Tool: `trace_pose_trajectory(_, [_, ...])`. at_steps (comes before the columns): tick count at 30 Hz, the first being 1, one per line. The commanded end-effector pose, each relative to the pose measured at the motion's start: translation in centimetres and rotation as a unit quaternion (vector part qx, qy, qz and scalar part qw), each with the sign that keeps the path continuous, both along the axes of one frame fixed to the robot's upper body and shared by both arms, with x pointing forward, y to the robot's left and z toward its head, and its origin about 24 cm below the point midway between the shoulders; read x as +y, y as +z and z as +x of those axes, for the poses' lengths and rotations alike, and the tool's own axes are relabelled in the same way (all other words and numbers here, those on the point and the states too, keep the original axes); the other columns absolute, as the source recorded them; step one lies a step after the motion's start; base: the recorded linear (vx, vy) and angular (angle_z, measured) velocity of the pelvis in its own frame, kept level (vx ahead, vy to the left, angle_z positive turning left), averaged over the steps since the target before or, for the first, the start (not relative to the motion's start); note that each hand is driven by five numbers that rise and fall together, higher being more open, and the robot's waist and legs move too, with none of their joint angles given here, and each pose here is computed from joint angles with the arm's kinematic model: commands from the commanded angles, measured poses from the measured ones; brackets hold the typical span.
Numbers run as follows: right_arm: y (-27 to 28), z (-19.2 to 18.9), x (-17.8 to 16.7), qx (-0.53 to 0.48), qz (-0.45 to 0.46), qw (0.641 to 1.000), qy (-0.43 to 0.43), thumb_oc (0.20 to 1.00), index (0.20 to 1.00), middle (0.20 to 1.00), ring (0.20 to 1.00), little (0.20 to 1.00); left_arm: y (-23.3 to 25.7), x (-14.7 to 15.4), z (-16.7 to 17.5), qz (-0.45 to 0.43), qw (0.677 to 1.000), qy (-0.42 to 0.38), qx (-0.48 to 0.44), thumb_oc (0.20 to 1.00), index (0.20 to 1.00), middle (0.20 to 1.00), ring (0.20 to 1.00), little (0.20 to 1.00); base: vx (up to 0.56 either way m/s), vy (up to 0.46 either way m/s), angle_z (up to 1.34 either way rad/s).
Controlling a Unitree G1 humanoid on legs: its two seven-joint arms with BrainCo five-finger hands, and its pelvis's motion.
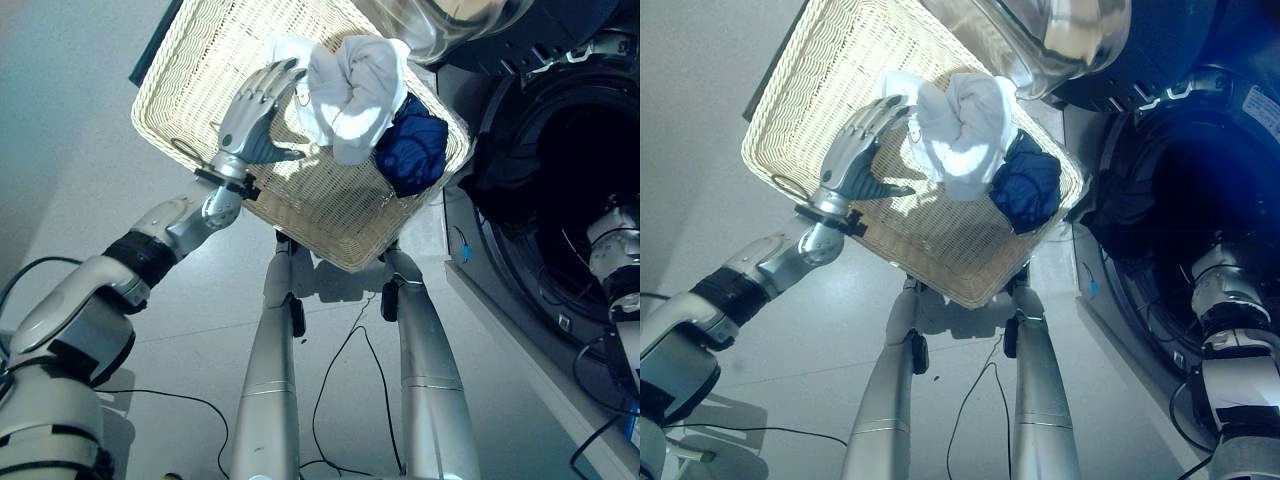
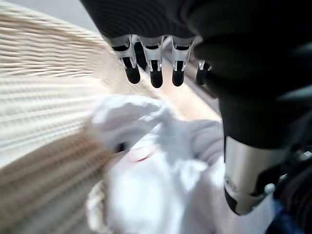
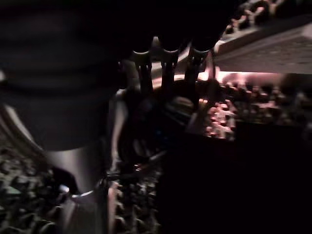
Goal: Put the clothes into the washing machine.
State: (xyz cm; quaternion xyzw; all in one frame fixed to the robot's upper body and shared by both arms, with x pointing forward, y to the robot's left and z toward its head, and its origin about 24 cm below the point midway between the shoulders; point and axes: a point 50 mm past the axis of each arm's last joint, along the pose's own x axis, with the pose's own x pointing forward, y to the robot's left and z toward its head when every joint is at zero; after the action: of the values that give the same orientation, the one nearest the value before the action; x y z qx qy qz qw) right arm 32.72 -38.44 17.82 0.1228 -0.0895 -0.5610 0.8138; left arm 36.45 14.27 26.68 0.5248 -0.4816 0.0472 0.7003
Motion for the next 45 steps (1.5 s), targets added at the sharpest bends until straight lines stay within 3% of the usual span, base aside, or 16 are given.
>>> trace_pose_trajectory(1, [-1.0, 0.0, 0.7, 0.003, -0.043, 0.999, 0.027, 1.0, 1.0, 1.0, 1.0, 1.0, 1.5, -2.4, 0.0, 0.004, 0.999, -0.021, -0.034, 1.0, 1.0, 1.0, 1.0, 1.0, -0.01, 0.01, -0.03])
trace_pose_trajectory(8, [-1.3, 1.7, 3.9, 0.0, -0.071, 0.993, 0.096, 1.0, 1.0, 1.0, 1.0, 1.0, 1.9, -3.5, 0.9, 0.034, 0.999, 0.015, -0.033, 1.0, 1.0, 1.0, 1.0, 1.0, 0.0, 0.015, -0.04])
trace_pose_trajectory(12, [-1.0, 2.7, 6.6, -0.025, -0.096, 0.984, 0.149, 1.0, 1.0, 1.0, 1.0, 1.0, 2.0, -3.0, 2.3, 0.067, 0.994, 0.085, -0.02, 1.0, 1.0, 1.0, 1.0, 1.0, 0.0, 0.048, -0.08])
trace_pose_trajectory(19, [0.2, 3.3, 10.2, -0.073, -0.126, 0.968, 0.206, 1.0, 1.0, 1.0, 1.0, 1.0, 0.9, -0.2, 4.6, 0.143, 0.965, 0.215, 0.053, 1.0, 1.0, 1.0, 1.0, 1.0, 0.0, 0.036, -0.04])
trace_pose_trajectory(25, [1.4, 3.5, 12.3, -0.106, -0.143, 0.956, 0.231, 1.0, 1.0, 1.0, 1.0, 1.0, 0.0, 3.0, 5.4, 0.139, 0.936, 0.309, 0.099, 1.0, 1.0, 1.0, 1.0, 1.0, 0.01, 0.038, -0.06])
trace_pose_trajectory(30, [1.9, 3.3, 13.7, -0.127, -0.15, 0.95, 0.242, 1.0, 1.0, 1.0, 1.0, 1.0, -1.2, 5.4, 5.5, 0.138, 0.915, 0.357, 0.125, 1.0, 1.0, 1.0, 1.0, 1.0, 0.0, 0.009, -0.04])
trace_pose_trajectory(36, [2.6, 2.9, 14.9, -0.143, -0.169, 0.944, 0.245, 1.0, 1.0, 1.0, 1.0, 1.0, -2.3, 5.6, 5.6, 0.152, 0.906, 0.365, 0.155, 1.0, 1.0, 1.0, 1.0, 1.0, 0.0, 0.0, 0.0])
trace_pose_trajectory(37, [2.8, 2.9, 15.2, -0.148, -0.171, 0.942, 0.247, 1.0, 1.0, 1.0, 1.0, 1.0, -2.6, 5.6, 5.6, 0.155, 0.903, 0.366, 0.166, 0.586, 0.586, 0.586, 0.586, 0.586, 0.0, 0.0, 0.0])
trace_pose_trajectory(39, [3.2, 2.9, 15.6, -0.154, -0.174, 0.939, 0.252, 1.0, 1.0, 1.0, 1.0, 1.0, -3.0, 5.5, 5.7, 0.161, 0.899, 0.366, 0.179, 0.2, 0.2, 0.2, 0.2, 0.2, 0.0, 0.0, -0.02])
trace_pose_trajectory(45, [4.0, 2.5, 17.1, -0.173, -0.201, 0.926, 0.268, 1.0, 1.0, 1.0, 1.0, 1.0, -3.9, 5.6, 5.7, 0.156, 0.895, 0.367, 0.201, 0.2, 0.2, 0.2, 0.2, 0.2, 0.0, 0.0, 0.0])
